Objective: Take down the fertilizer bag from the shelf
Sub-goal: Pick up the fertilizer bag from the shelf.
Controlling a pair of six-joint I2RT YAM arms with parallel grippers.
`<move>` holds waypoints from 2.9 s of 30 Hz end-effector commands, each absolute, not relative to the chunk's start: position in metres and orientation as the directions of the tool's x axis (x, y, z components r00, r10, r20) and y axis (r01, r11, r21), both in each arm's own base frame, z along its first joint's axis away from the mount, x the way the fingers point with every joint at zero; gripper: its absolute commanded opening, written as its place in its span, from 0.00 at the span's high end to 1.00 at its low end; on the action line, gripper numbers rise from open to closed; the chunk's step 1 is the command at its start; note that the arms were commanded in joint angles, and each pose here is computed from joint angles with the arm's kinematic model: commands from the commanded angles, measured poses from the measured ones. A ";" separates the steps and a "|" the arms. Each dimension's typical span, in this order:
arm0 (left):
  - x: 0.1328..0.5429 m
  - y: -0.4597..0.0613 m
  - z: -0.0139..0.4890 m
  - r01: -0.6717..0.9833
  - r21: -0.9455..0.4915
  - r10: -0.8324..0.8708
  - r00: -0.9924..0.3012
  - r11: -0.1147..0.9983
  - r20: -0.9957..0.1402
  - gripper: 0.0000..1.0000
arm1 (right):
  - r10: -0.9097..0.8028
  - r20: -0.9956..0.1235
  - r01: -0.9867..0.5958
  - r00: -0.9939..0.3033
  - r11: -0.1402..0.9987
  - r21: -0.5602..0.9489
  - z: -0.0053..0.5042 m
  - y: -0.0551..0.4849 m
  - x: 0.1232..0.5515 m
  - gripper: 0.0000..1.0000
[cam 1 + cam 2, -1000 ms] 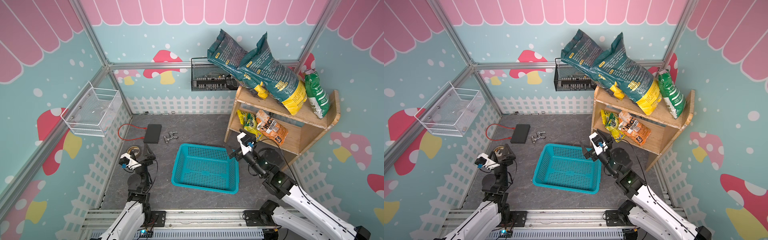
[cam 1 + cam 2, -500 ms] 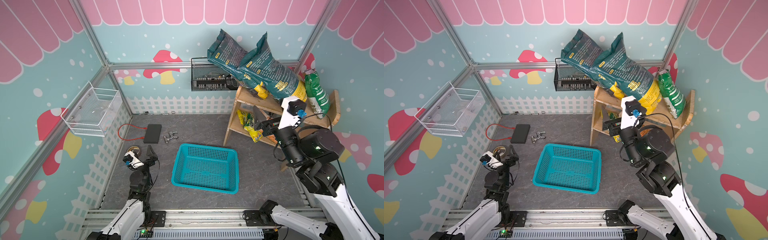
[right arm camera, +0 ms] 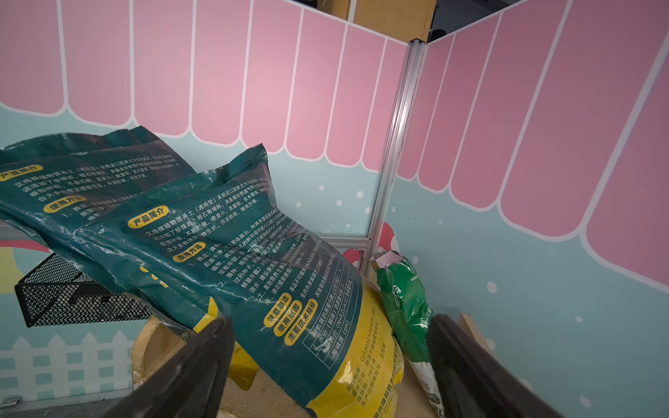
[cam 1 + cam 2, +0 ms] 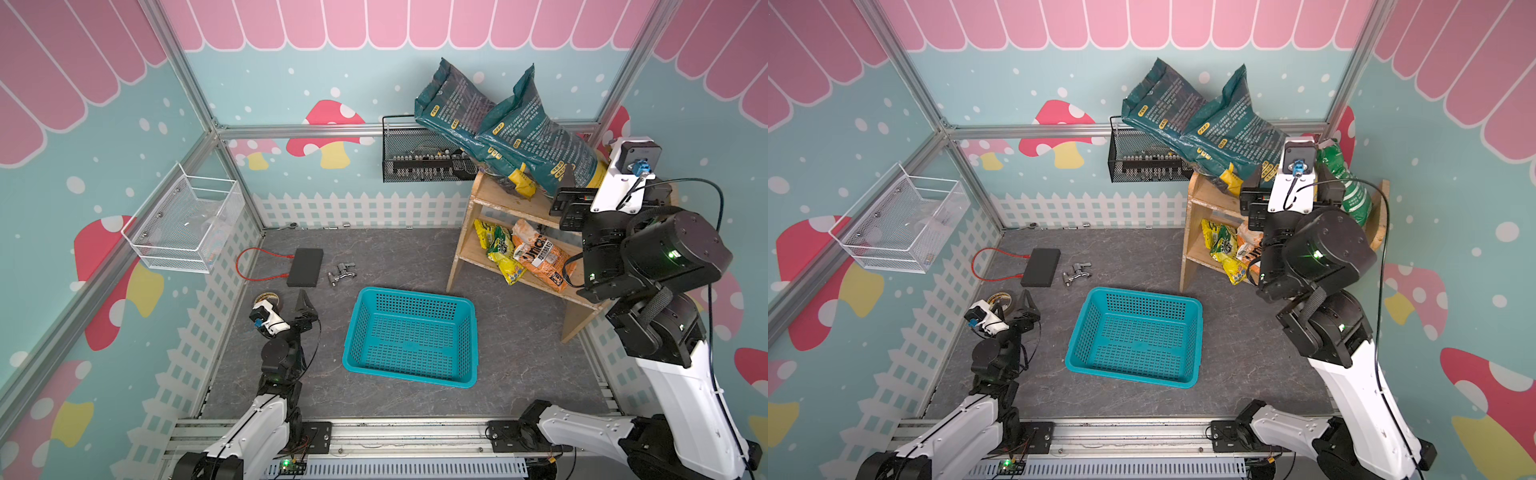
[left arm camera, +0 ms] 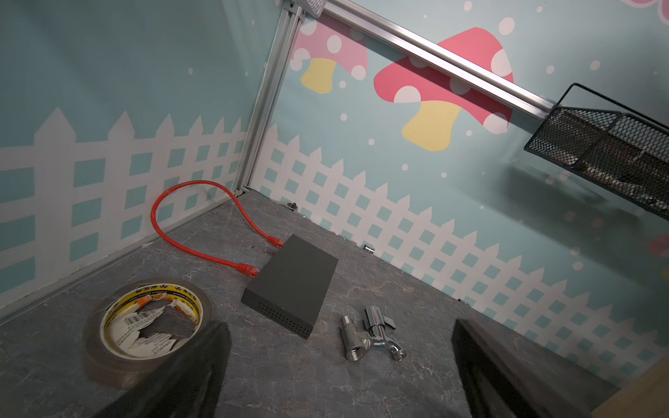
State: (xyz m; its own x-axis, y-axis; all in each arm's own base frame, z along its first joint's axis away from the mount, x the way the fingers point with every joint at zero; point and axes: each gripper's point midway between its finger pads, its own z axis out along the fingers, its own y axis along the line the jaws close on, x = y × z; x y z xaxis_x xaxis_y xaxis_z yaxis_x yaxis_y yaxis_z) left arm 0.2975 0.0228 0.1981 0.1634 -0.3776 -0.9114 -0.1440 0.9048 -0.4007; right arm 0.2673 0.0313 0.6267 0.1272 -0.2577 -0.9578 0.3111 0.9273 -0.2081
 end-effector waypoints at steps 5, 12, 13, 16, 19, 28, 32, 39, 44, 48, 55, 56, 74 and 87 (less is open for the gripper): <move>0.298 0.019 0.216 -0.097 -0.412 -0.387 0.203 0.906 -0.899 0.01 | -0.262 -0.965 0.374 -0.013 0.894 -0.248 0.612 -0.020 0.314 0.08; 0.303 0.019 0.217 -0.096 -0.409 -0.384 0.206 0.907 -0.900 0.01 | -0.277 -0.958 0.447 -0.072 0.850 -0.280 0.604 -0.051 0.332 0.07; 0.305 0.018 0.216 -0.099 -0.406 -0.382 0.197 0.909 -0.903 0.01 | -0.274 -0.958 0.451 -0.084 0.847 -0.281 0.600 -0.055 0.337 0.07; 0.308 0.018 0.215 -0.103 -0.403 -0.380 0.189 0.909 -0.906 0.01 | -0.259 -0.960 0.467 -0.105 0.840 -0.277 0.592 -0.068 0.346 0.07; 0.308 0.018 0.217 -0.101 -0.402 -0.378 0.196 0.910 -0.905 0.01 | -0.242 -0.964 0.477 -0.114 0.837 -0.267 0.588 -0.079 0.353 0.07; 0.311 0.018 0.219 -0.099 -0.401 -0.376 0.204 0.911 -0.904 0.01 | -0.220 -0.967 0.489 -0.130 0.834 -0.255 0.580 -0.098 0.372 0.06; 0.312 0.018 0.219 -0.099 -0.397 -0.372 0.202 0.913 -0.906 0.01 | -0.205 -0.969 0.480 -0.140 0.842 -0.247 0.574 -0.104 0.381 0.08; 0.315 0.017 0.219 -0.100 -0.390 -0.366 0.199 0.915 -0.909 0.01 | -0.182 -0.973 0.447 -0.143 0.865 -0.227 0.566 -0.110 0.391 0.39; 0.316 0.017 0.219 -0.097 -0.390 -0.366 0.197 0.916 -0.909 0.01 | -0.164 -0.978 0.438 -0.132 0.875 -0.206 0.566 -0.115 0.390 0.72; 0.316 0.016 0.219 -0.096 -0.389 -0.366 0.195 0.916 -0.910 0.01 | -0.139 -0.984 0.438 -0.114 0.882 -0.175 0.569 -0.118 0.385 0.87; 0.316 0.016 0.218 -0.096 -0.389 -0.366 0.194 0.916 -0.910 0.01 | -0.065 -0.997 0.447 -0.031 0.891 -0.072 0.586 -0.123 0.366 1.00; 0.316 0.016 0.218 -0.096 -0.388 -0.365 0.193 0.917 -0.911 0.01 | -0.058 -0.998 0.445 -0.017 0.894 -0.059 0.589 -0.122 0.363 1.00; 0.317 0.014 0.216 -0.090 -0.393 -0.373 0.181 0.915 -0.910 0.01 | 0.004 -0.967 0.369 0.256 0.924 0.101 0.664 -0.090 0.267 1.00; 0.315 0.015 0.215 -0.089 -0.402 -0.383 0.180 0.911 -0.906 0.01 | -0.023 -0.929 0.179 0.368 0.983 0.046 0.690 -0.034 0.195 1.00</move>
